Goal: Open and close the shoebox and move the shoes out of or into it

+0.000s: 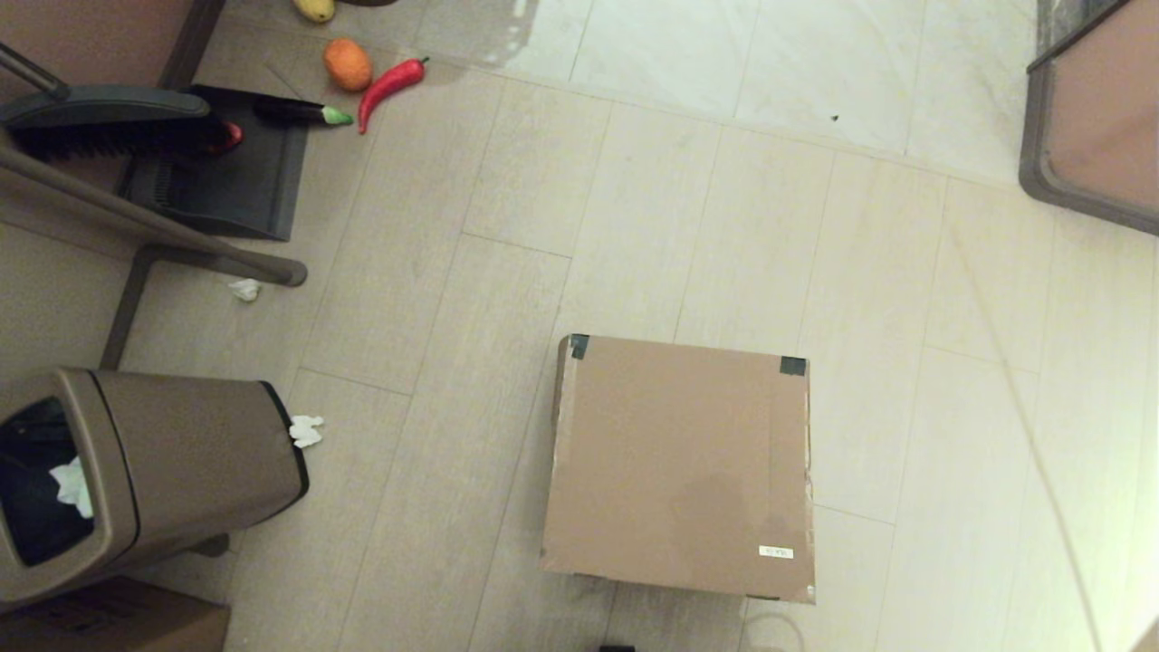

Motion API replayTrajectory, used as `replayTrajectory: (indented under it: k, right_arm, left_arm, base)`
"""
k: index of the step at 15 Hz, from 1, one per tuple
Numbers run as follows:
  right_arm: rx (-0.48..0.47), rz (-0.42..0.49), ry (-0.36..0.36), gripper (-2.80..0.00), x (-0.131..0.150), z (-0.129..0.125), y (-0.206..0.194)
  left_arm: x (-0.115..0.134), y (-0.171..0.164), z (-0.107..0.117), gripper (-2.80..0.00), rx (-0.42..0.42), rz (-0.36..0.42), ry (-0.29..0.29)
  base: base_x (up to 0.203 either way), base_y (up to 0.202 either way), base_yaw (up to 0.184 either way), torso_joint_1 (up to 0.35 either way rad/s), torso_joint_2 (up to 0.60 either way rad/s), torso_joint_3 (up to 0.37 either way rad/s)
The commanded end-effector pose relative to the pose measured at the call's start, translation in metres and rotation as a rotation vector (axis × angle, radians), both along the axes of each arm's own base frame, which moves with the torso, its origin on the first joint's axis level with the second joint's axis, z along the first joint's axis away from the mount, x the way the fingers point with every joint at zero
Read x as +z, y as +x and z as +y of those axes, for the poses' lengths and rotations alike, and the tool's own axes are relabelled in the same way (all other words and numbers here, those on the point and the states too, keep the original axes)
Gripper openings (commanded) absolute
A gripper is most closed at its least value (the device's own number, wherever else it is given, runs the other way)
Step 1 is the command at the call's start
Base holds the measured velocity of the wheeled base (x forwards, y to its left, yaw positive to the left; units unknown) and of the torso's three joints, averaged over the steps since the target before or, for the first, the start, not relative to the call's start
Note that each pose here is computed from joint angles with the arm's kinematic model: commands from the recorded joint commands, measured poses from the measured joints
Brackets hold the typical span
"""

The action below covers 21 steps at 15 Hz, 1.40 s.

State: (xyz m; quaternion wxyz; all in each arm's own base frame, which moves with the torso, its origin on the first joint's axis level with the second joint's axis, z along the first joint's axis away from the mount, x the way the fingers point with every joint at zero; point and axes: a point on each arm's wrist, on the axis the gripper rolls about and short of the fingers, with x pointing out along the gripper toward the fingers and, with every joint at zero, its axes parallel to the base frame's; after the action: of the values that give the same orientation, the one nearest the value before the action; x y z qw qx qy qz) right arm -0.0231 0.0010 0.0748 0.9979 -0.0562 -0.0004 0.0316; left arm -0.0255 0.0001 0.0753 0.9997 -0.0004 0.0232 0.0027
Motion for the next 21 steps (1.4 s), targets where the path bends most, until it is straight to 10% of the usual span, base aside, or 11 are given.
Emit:
replayTrajectory:
  k: [1,21]
  right_arm:
    - [0.001,0.007,0.001,-2.80,-0.0003,0.0000,0.0003]
    - [0.001,0.005,0.001,-2.80,-0.0001,0.0000,0.0003]
  left_arm:
    - [0.0001,0.0003,0.0000,-2.80,0.000,0.004,-0.001]
    - [0.0001,0.0003,0.0000,-2.80,0.001,0.004,-0.001]
  base:
    - [0.000,0.000,0.000,0.000,0.00,0.000]
    - [0.000,0.000,0.000,0.000,0.00,0.000]
